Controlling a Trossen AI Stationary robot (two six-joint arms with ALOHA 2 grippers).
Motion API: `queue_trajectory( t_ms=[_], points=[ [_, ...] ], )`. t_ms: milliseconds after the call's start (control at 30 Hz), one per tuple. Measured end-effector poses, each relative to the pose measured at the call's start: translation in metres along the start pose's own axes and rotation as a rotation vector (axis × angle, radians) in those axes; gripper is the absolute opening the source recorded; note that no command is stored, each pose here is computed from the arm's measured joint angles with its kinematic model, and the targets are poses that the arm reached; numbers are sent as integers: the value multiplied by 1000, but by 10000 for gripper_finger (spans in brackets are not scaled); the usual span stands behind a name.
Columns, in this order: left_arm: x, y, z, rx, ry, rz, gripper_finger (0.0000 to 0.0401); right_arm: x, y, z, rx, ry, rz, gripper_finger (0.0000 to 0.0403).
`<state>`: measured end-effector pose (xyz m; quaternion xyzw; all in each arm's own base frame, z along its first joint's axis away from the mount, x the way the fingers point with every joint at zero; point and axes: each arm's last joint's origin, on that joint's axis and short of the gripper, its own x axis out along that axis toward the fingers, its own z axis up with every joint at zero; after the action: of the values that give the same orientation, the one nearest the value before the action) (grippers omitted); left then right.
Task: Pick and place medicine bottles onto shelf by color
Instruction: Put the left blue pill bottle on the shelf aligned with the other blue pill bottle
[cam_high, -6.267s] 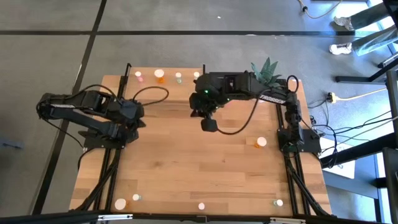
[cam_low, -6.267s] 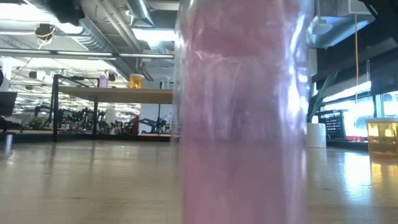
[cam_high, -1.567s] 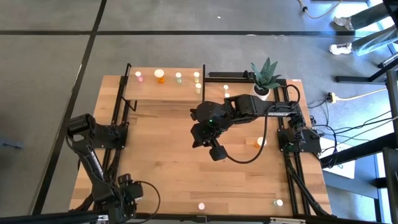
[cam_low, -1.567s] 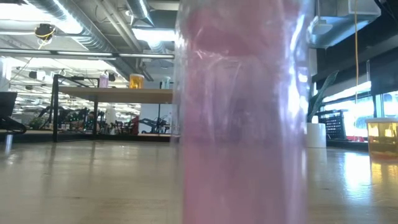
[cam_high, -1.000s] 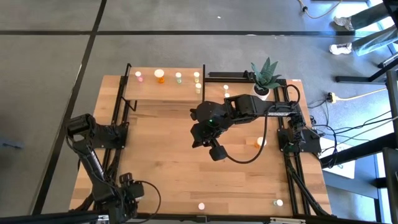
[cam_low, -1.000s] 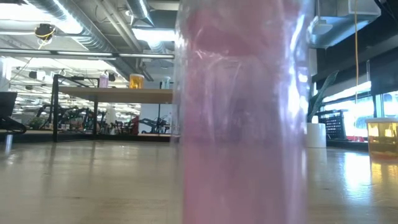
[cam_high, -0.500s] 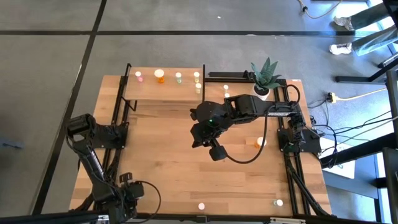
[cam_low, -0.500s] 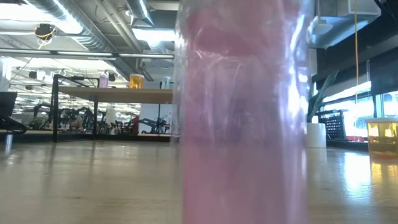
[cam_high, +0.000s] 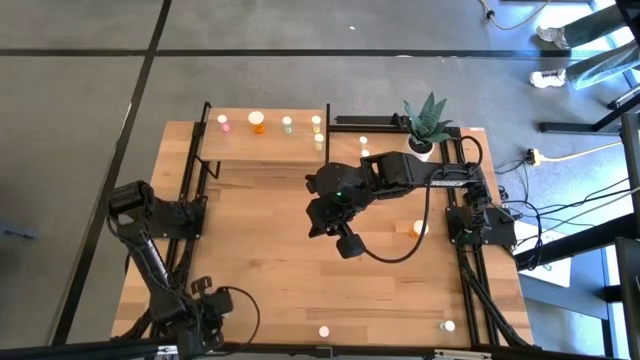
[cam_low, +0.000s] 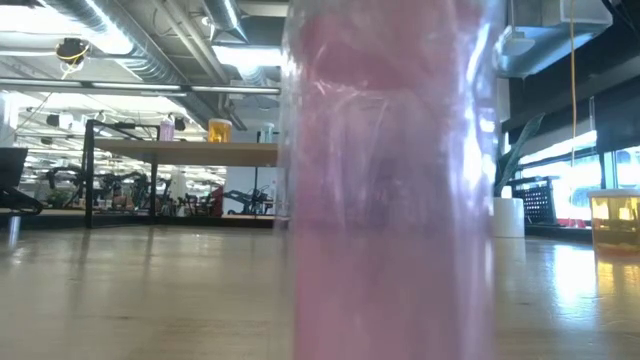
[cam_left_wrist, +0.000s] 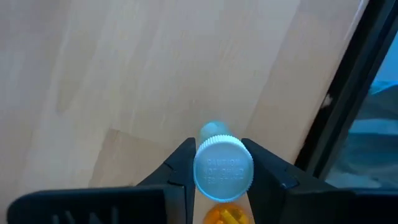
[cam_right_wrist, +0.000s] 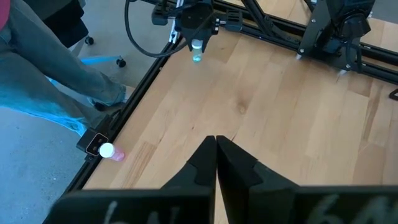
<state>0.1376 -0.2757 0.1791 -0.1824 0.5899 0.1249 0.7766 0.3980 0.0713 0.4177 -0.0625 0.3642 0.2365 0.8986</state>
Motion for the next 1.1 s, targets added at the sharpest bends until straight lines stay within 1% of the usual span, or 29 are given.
queue_trajectory(
  t_ms=[167, 300, 367, 467, 600, 700, 800, 833, 900, 1067, 1100],
  points=[
    [-17, 8, 21, -67, -10, -23, 90, 0, 0, 0, 0, 0, 0, 14],
    [-39, 21, 42, -97, -26, -52, 89, 0, 0, 0, -2, -1, 1, 14],
    [-51, 30, 53, -103, -41, -69, 89, 0, 0, 1, -26, -10, -2, 14],
    [-66, 44, 70, -95, -61, -84, 89, 0, 0, 2, -29, -21, -4, 14],
    [-83, 66, 93, -54, -94, -91, 88, 0, -1, 3, -32, -31, -6, 14],
    [-94, 86, 109, -30, -113, -69, 88, 0, -1, 3, -33, -32, -6, 14],
    [-102, 108, 122, -9, -98, -33, 88, 0, -2, 6, -66, -61, -26, 14],
    [-104, 115, 127, -1, -88, -24, 88, 0, -3, 6, -63, -61, -47, 14],
    [-106, 127, 136, 28, -80, -7, 88, -1, -6, 8, -19, -67, -134, 14],
    [-107, 152, 159, 128, -88, 35, 88, -4, -17, 7, 122, -46, -479, 14],
    [-107, 157, 164, 149, -86, 43, 88, -5, -18, 7, 147, -45, -531, 14]
  ],
)
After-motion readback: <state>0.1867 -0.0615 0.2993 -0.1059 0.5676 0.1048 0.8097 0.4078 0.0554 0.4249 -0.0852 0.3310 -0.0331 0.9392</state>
